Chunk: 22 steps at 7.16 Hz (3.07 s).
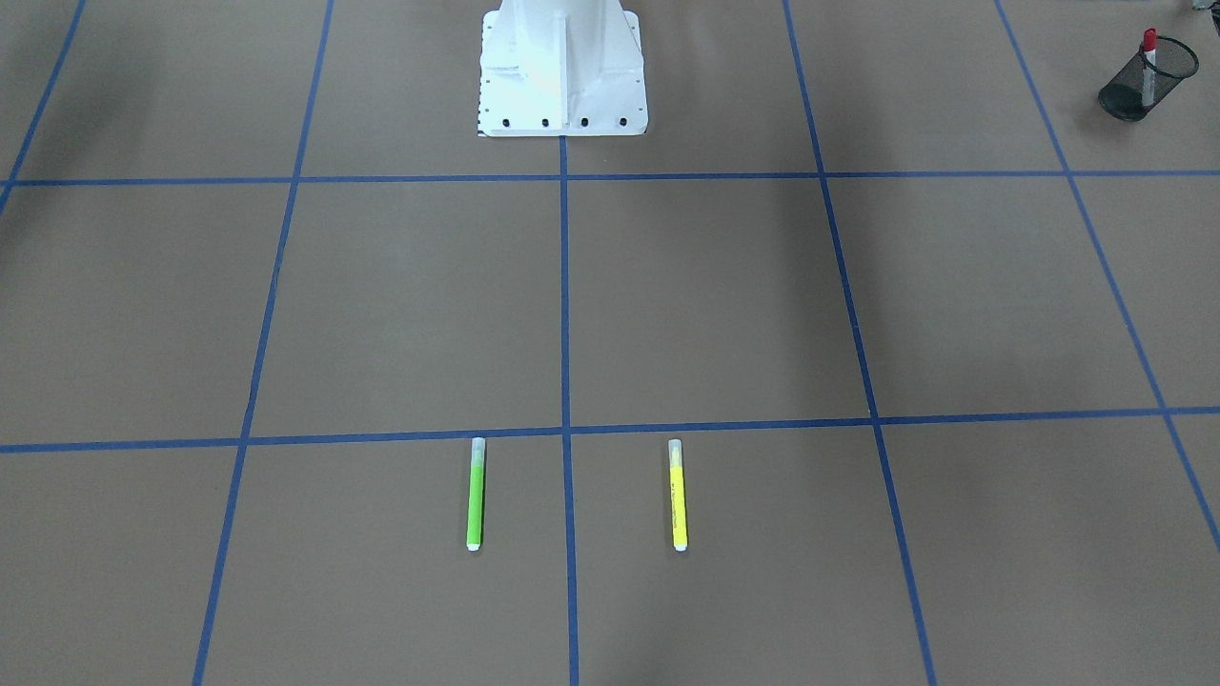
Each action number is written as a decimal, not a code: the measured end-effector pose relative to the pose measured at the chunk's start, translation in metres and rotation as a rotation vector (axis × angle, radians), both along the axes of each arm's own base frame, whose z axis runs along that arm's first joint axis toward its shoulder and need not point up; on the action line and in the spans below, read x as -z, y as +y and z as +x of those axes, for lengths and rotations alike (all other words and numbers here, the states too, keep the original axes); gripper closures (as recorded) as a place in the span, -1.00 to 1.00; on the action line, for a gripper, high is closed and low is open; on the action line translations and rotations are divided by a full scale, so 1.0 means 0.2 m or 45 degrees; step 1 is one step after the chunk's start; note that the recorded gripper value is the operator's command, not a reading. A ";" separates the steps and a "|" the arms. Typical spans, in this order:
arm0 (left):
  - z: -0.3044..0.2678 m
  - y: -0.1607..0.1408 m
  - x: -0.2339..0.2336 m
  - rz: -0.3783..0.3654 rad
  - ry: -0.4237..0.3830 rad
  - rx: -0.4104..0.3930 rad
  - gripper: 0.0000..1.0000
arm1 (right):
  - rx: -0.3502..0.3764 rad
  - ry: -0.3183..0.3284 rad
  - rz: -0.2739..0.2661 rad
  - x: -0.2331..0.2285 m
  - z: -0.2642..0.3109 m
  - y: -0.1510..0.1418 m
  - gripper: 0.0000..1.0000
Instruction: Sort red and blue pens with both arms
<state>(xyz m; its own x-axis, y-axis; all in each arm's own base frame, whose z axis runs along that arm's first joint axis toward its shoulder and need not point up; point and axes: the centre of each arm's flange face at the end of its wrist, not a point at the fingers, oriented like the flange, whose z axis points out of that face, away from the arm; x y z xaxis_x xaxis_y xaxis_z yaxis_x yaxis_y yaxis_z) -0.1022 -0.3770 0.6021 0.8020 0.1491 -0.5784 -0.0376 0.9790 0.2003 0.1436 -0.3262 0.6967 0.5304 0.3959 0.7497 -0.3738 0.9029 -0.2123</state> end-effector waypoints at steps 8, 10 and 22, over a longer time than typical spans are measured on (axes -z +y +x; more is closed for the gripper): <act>0.00 0.01 -0.01 -0.007 -0.001 0.000 -1.00 | 0.437 0.248 0.187 0.14 -0.51 -0.42 -1.00; 0.00 0.01 -0.02 -0.014 0.000 0.000 -1.00 | 0.444 0.242 0.177 0.12 -0.51 -0.39 -1.00; 0.01 0.08 -0.07 -0.046 0.004 0.001 -1.00 | 0.446 0.222 0.130 0.05 -0.51 -0.29 -1.00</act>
